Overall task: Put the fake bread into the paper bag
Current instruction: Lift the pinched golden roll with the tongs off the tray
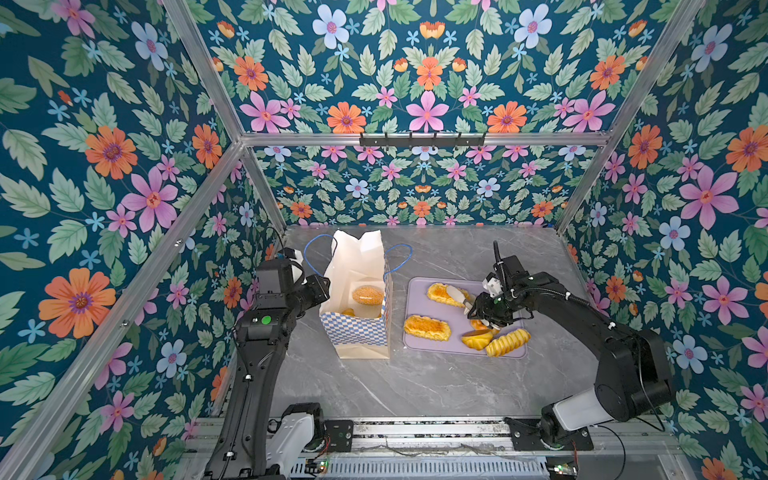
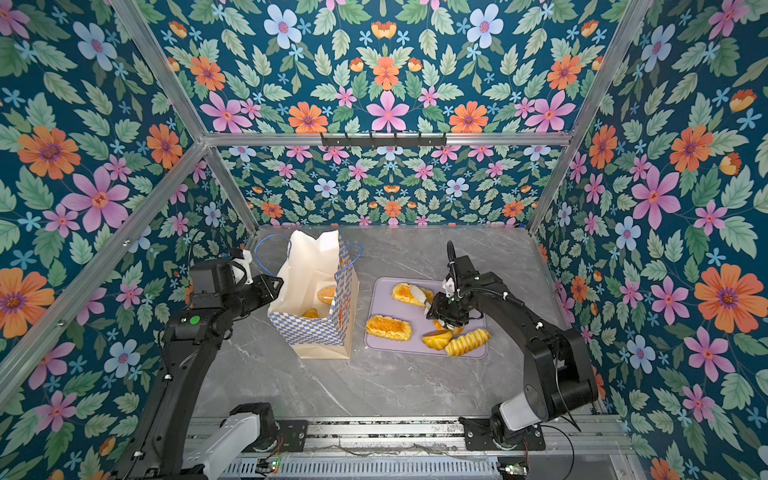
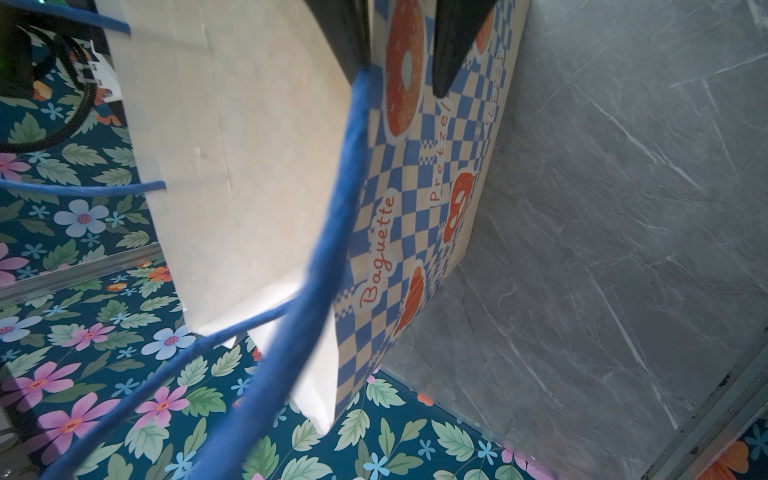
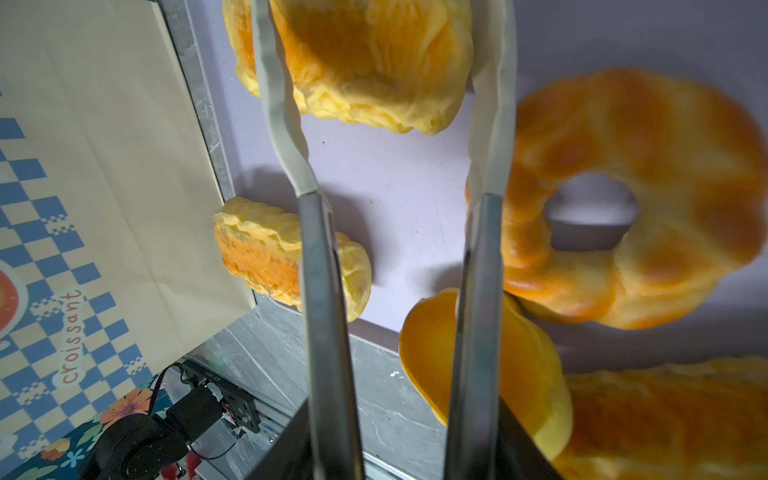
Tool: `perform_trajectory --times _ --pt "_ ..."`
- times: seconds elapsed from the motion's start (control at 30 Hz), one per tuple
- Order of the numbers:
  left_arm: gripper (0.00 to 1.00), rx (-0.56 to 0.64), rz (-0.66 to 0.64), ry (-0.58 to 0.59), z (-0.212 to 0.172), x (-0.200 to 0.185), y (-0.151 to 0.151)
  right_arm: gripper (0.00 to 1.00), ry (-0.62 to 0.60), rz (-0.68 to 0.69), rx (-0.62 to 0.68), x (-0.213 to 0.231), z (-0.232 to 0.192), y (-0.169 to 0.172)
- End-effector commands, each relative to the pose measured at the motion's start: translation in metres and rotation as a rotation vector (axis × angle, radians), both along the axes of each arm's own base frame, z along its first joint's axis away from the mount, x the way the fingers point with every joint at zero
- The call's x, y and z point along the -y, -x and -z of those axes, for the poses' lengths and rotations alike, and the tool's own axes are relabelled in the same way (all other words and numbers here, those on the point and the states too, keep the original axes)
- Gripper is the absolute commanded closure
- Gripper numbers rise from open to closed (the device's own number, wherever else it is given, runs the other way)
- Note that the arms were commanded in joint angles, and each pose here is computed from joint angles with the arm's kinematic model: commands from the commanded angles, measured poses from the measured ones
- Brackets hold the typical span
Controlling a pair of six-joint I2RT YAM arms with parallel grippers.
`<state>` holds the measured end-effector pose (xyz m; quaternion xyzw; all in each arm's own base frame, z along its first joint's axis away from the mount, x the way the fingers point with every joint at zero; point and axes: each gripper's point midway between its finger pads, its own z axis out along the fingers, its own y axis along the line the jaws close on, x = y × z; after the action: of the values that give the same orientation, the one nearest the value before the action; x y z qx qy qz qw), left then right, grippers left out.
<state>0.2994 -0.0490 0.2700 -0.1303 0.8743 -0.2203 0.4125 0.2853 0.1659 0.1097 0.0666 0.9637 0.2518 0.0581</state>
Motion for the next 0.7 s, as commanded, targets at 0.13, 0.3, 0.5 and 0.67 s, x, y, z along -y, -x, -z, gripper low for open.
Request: perform_trajectory --times 0.13,0.3,0.5,0.67 --pt "0.72 0.017 -0.002 -0.005 -0.005 -0.001 -0.001 0.59 -0.047 -0.017 0.025 -0.008 -0.007 -0.006" --pt "0.72 0.019 -0.003 -0.008 -0.007 -0.001 -0.001 0.67 -0.054 -0.012 0.044 -0.008 -0.016 -0.005" --pt "0.71 0.017 -0.005 -0.007 -0.006 -0.001 -0.001 0.72 -0.062 -0.008 0.072 -0.006 -0.029 0.000" --pt "0.72 0.016 -0.006 -0.008 -0.007 -0.002 -0.001 0.73 -0.072 0.000 0.106 -0.003 -0.045 0.007"
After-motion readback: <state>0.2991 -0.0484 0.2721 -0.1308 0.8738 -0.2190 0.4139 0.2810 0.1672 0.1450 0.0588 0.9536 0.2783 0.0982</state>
